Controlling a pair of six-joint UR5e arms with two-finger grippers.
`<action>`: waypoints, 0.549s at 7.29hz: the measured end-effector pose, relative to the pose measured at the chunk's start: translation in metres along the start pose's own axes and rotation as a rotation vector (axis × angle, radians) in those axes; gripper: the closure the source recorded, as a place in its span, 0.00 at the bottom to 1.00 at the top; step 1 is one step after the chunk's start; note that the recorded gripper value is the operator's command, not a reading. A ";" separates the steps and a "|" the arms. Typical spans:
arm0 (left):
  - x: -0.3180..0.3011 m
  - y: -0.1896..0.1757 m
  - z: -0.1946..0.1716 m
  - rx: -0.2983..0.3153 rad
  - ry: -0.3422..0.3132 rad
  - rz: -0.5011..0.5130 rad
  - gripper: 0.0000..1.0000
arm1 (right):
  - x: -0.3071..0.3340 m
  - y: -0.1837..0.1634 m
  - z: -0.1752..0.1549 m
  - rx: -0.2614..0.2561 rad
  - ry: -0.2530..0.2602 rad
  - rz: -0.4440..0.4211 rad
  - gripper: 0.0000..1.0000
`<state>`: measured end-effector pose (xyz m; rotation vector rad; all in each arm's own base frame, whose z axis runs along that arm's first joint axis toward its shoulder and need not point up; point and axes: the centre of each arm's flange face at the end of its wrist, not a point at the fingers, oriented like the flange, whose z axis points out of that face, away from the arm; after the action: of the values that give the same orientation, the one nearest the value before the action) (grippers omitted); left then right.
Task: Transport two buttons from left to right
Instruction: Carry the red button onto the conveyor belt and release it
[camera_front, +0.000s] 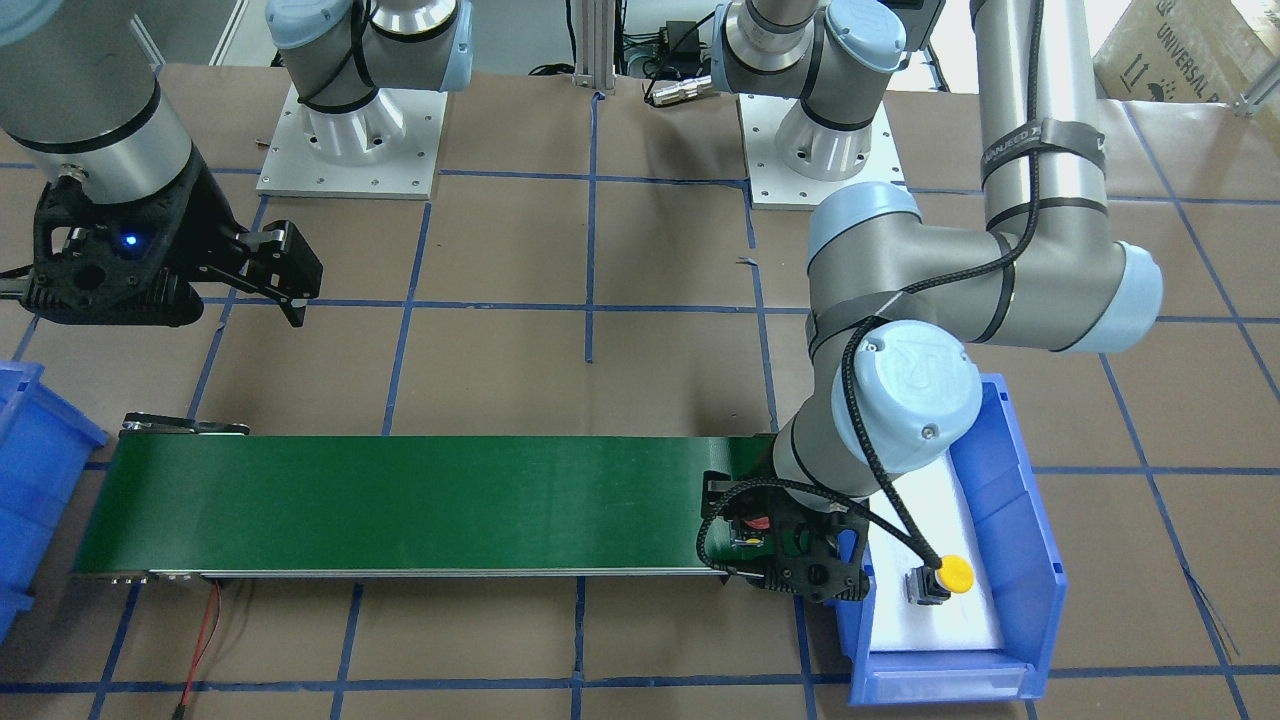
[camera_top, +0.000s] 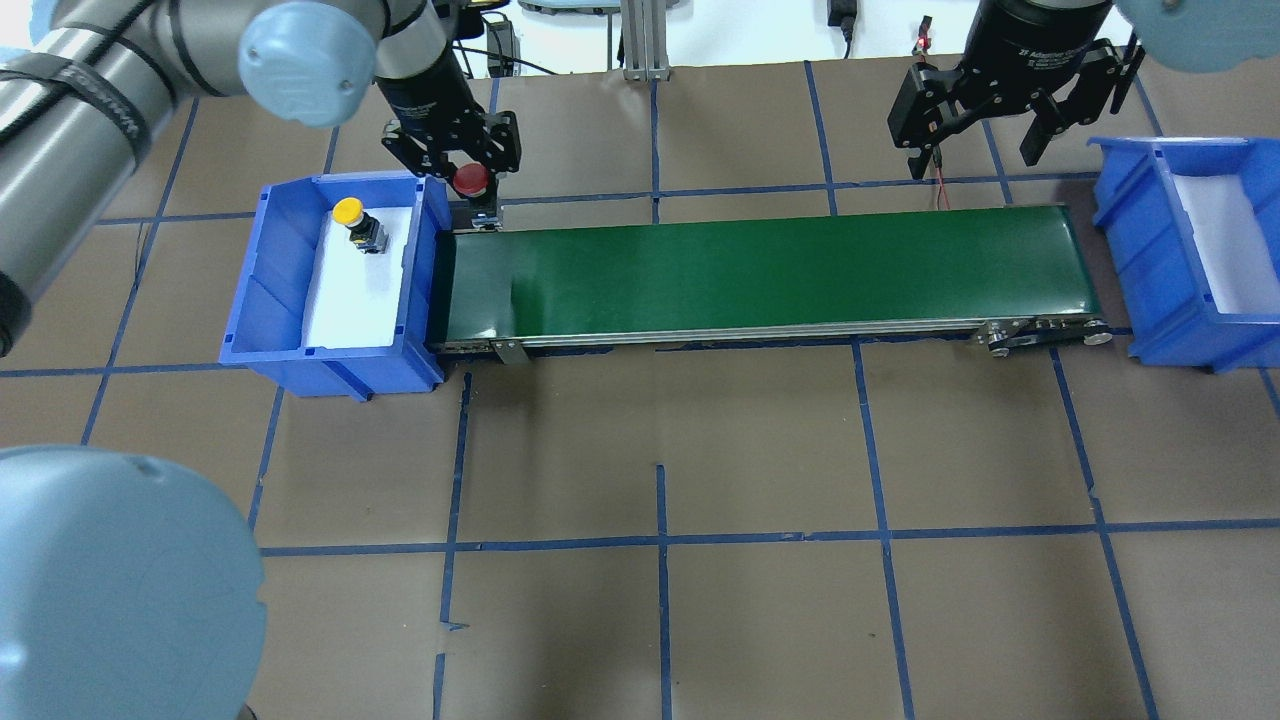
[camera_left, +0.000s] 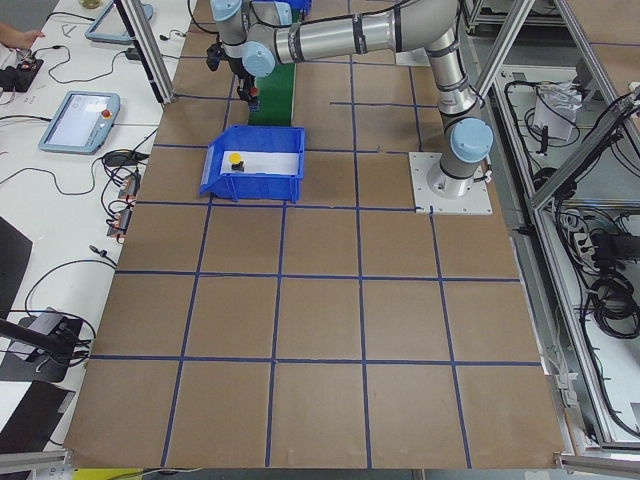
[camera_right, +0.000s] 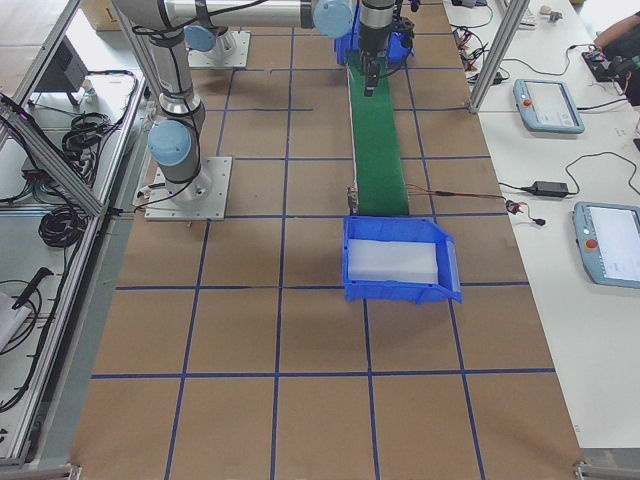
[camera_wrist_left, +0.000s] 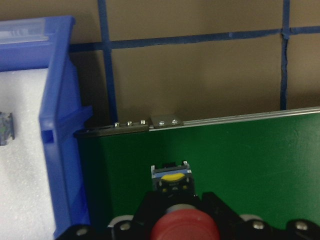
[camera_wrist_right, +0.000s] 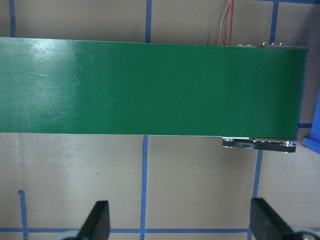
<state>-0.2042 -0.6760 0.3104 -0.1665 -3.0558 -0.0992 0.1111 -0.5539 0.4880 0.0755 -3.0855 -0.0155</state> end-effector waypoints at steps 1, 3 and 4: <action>0.004 0.002 0.015 -0.020 0.000 0.003 0.76 | 0.000 0.001 -0.001 0.001 -0.001 0.000 0.00; 0.007 0.010 0.032 -0.048 0.004 -0.009 0.26 | 0.001 0.008 -0.006 0.002 -0.002 -0.014 0.01; 0.008 0.014 0.031 -0.052 0.005 -0.016 0.00 | 0.002 0.013 -0.009 0.006 -0.003 -0.025 0.01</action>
<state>-0.2132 -0.6589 0.2807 -0.1452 -3.0512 -0.1794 0.1086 -0.5409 0.4973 0.1150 -3.0877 -0.0081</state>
